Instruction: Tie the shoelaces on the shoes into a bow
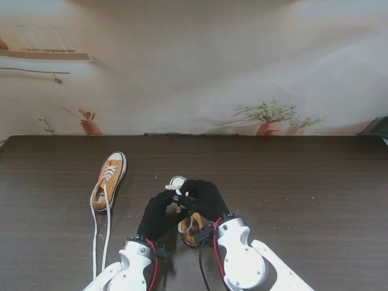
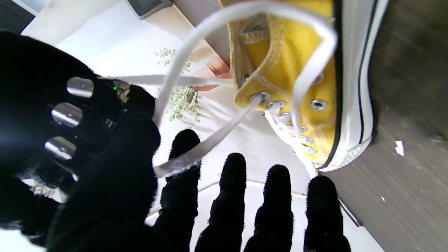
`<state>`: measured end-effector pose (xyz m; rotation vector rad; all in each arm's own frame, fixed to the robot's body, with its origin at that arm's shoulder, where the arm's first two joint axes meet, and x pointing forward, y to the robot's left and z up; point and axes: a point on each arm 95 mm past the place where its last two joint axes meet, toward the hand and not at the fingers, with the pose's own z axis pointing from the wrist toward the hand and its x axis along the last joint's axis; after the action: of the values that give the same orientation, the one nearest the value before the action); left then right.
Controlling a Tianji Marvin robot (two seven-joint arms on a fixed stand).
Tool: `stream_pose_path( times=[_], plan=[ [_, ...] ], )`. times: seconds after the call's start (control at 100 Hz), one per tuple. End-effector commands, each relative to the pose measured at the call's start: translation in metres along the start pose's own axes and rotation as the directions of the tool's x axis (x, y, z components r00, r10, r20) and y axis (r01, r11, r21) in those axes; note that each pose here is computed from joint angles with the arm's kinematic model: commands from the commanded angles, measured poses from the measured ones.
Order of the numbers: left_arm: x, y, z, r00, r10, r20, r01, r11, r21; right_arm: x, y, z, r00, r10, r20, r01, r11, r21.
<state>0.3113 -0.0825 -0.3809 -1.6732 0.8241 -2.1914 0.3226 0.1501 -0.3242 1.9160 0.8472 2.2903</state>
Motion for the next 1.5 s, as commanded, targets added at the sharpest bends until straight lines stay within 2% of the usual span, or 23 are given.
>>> stream_pose_path(
  times=[0.0,0.31,0.52,0.64,0.84,0.93,1.49],
  plan=[
    [0.005,0.002,0.002,0.999,-0.035,-0.005,0.035,0.999,-0.007,0.002,0.002,-0.001,1.0,0.0,-0.01,0.0,1.0,0.009],
    [0.005,0.005,-0.005,0.987,-0.16,0.034,0.161,0.987,-0.025,0.001,0.006,-0.002,1.0,-0.007,-0.007,0.007,1.0,0.01],
    [0.006,0.006,-0.008,0.98,-0.193,0.048,0.195,0.98,-0.029,-0.001,0.002,-0.003,1.0,-0.007,0.0,0.007,1.0,0.016],
    [0.009,0.007,-0.01,0.969,-0.24,0.055,0.241,0.97,-0.017,-0.002,0.0,-0.003,1.0,-0.003,-0.001,0.003,1.0,0.02],
    [0.012,0.01,-0.014,0.932,-0.351,0.087,0.354,0.935,-0.016,-0.002,-0.002,-0.004,1.0,-0.001,-0.005,0.001,1.0,0.025],
    [0.011,0.011,-0.017,0.925,-0.366,0.1,0.37,0.929,-0.024,-0.002,-0.003,-0.006,1.0,0.001,-0.005,0.0,1.0,0.026],
    [0.007,0.016,-0.024,0.917,-0.373,0.14,0.38,0.925,-0.028,-0.002,-0.007,-0.01,1.0,0.005,-0.005,-0.004,0.999,0.041]
  ],
)
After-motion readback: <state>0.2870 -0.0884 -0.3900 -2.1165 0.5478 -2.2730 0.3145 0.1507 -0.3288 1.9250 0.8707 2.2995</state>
